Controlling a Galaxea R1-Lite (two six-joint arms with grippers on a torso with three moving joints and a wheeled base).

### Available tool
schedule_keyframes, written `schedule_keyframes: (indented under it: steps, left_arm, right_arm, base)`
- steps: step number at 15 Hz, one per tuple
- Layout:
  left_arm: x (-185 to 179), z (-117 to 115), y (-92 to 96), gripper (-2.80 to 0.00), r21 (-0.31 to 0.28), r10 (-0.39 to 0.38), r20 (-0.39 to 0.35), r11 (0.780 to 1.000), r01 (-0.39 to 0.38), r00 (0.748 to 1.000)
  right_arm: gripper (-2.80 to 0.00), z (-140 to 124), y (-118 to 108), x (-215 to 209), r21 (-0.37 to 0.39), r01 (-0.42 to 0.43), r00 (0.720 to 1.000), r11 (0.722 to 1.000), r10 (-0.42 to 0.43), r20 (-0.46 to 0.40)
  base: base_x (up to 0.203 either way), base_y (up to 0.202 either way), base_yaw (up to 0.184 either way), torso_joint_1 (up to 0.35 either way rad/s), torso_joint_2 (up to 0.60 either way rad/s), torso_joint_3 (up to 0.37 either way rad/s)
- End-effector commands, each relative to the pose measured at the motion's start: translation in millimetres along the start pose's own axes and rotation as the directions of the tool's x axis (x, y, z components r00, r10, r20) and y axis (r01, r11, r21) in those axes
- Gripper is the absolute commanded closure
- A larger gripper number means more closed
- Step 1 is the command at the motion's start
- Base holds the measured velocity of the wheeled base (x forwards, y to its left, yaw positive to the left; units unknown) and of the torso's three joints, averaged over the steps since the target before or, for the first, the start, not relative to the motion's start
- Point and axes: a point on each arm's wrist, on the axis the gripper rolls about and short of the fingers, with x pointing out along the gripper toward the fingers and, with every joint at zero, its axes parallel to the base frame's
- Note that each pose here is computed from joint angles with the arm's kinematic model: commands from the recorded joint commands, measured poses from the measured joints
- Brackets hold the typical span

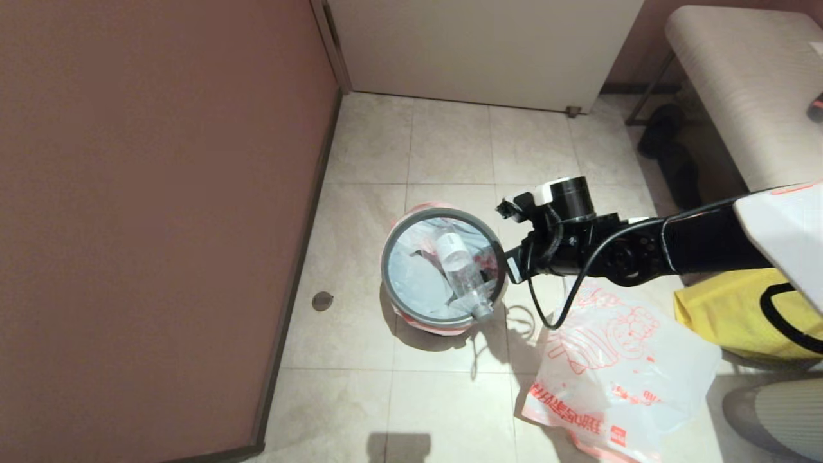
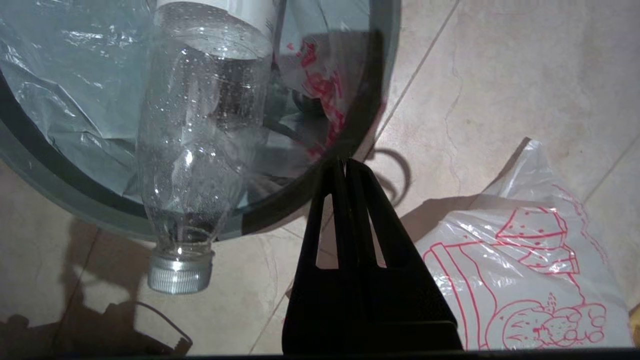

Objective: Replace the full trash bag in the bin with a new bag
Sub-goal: Place the trash can ring on the floor

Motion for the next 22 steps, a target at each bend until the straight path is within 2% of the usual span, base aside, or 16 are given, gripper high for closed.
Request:
schedule_keyframes:
  steps: [1,3,5,9,11,14,17,18,20,22]
  left_arm:
    - [0,0,0.0,0.00,0.000,0.000,0.000,1.000,0.000,1.000]
    - [0,0,0.0,0.00,0.000,0.000,0.000,1.000,0.000,1.000]
    - [0,0,0.0,0.00,0.000,0.000,0.000,1.000,0.000,1.000]
    - [0,0,0.0,0.00,0.000,0.000,0.000,1.000,0.000,1.000]
    - [0,0,0.0,0.00,0.000,0.000,0.000,1.000,0.000,1.000]
    - [0,0,0.0,0.00,0.000,0.000,0.000,1.000,0.000,1.000]
    - [0,0,0.0,0.00,0.000,0.000,0.000,1.000,0.000,1.000]
    - [0,0,0.0,0.00,0.000,0.000,0.000,1.000,0.000,1.000]
    - [0,0,0.0,0.00,0.000,0.000,0.000,1.000,0.000,1.000]
    - [0,0,0.0,0.00,0.000,0.000,0.000,1.000,0.000,1.000]
  right_arm:
    - [0.00,-4,12,20,-0.012,-0.015,1.000,1.000,0.015,-0.018]
    - [0.00,-2,21,17,-0.010,-0.036,0.999,0.999,0.036,-0.033]
    - [0.00,-2,35,13,0.030,-0.066,0.996,0.997,0.067,-0.055]
    - [0.00,-13,62,26,0.007,-0.113,0.989,0.994,0.113,-0.096]
    - [0.00,-21,69,43,0.009,-0.116,0.987,0.993,0.117,-0.111]
    - [0.00,-17,75,66,0.042,-0.113,0.990,0.993,0.116,-0.081]
    - [0.00,-15,85,80,0.048,-0.126,0.988,0.991,0.130,-0.087]
    - [0.00,-10,87,75,0.052,-0.133,0.988,0.990,0.137,-0.073]
    - [0.00,8,83,58,0.121,-0.136,0.990,0.983,0.140,-0.024]
    - [0.00,28,76,43,0.206,-0.160,0.987,0.965,0.148,0.069]
  base:
    - [0.000,0.000,0.000,0.000,0.00,0.000]
    - [0.000,0.000,0.000,0.000,0.00,0.000]
    - [0.000,0.000,0.000,0.000,0.00,0.000]
    - [0.000,0.000,0.000,0.000,0.00,0.000]
    - [0.000,0.000,0.000,0.000,0.00,0.000]
    - [0.000,0.000,0.000,0.000,0.00,0.000]
    - [0.000,0.000,0.000,0.000,0.00,0.000]
    - [0.000,0.000,0.000,0.000,0.00,0.000]
    - [0.000,0.000,0.000,0.000,0.00,0.000]
    - [0.000,0.000,0.000,0.000,0.00,0.000]
